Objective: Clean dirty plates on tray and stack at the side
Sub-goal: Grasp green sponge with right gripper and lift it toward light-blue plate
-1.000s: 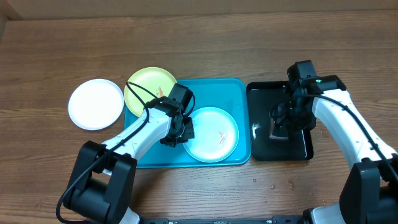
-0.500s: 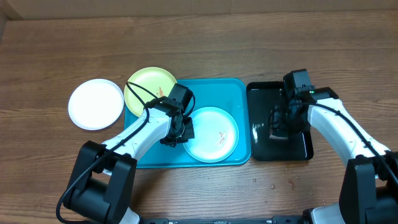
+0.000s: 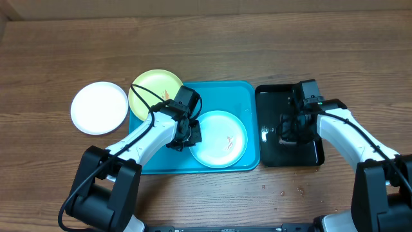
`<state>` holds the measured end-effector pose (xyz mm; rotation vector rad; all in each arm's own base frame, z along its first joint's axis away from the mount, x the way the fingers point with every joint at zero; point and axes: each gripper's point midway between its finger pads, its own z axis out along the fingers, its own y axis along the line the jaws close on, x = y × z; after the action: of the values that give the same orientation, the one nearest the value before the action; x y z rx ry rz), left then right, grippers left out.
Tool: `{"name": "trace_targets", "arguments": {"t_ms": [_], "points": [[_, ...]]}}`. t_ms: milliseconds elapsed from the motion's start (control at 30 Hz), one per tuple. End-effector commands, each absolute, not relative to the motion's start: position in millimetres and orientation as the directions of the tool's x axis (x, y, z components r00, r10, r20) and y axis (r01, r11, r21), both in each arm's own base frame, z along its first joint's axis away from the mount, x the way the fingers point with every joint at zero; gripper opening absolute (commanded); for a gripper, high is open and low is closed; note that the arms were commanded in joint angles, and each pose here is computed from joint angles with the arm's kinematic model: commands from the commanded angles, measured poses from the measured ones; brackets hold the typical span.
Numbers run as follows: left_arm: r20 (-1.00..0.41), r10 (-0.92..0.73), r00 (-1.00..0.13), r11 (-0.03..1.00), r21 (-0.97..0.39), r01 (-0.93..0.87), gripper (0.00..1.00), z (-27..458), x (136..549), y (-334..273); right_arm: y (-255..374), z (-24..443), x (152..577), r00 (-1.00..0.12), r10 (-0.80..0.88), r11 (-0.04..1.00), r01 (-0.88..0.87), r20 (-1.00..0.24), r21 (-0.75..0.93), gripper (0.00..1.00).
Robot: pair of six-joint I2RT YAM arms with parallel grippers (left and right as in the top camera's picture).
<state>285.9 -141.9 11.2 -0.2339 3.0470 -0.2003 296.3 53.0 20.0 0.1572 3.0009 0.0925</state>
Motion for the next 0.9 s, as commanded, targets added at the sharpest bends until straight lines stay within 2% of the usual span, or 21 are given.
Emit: {"name": "trace_targets", "arguments": {"t_ms": [0,100,167,267,367,467,600,767,800,867], "points": [[-0.067,-0.145,-0.987,0.983,-0.126,-0.136,0.13,8,284,-142,56,23,301,-0.982,0.11,0.992,0.098,-0.154,0.081,0.18],[-0.071,-0.145,-0.987,0.982,-0.128,-0.135,0.18,8,285,-142,56,25,303,-0.981,0.11,0.992,0.098,-0.159,0.083,0.15],[-0.078,-0.146,-0.986,0.982,-0.131,-0.135,0.28,8,287,-143,56,24,302,-0.982,0.11,0.992,0.098,-0.156,0.081,0.09],[-0.099,-0.147,-0.984,0.982,-0.136,-0.133,0.31,9,292,-144,56,27,303,-0.982,0.11,0.992,0.098,-0.156,0.082,0.05],[-0.128,-0.15,-0.98,0.984,-0.118,-0.135,0.27,9,297,-141,57,35,306,-0.982,0.11,0.992,0.098,-0.153,0.08,0.04],[-0.136,-0.151,-0.979,0.985,-0.105,-0.137,0.05,9,299,-138,57,49,311,-0.982,0.11,0.992,0.099,-0.151,0.079,0.04],[-0.134,-0.168,-0.977,0.982,-0.107,-0.154,0.04,9,298,-138,58,69,316,-0.983,0.11,0.992,0.099,-0.148,0.078,0.04],[-0.124,-0.298,-0.946,0.95,-0.131,-0.283,0.04,10,300,-139,58,81,316,-0.987,0.09,0.994,0.081,-0.135,0.072,0.04],[-0.122,-0.307,-0.944,0.947,-0.134,-0.291,0.06,10,301,-139,58,81,314,-0.988,0.081,0.995,0.073,-0.129,0.069,0.04],[-0.125,-0.313,-0.942,0.945,-0.138,-0.296,0.19,10,302,-140,57,81,311,-0.991,0.062,0.996,0.055,-0.117,0.064,0.04]]}}
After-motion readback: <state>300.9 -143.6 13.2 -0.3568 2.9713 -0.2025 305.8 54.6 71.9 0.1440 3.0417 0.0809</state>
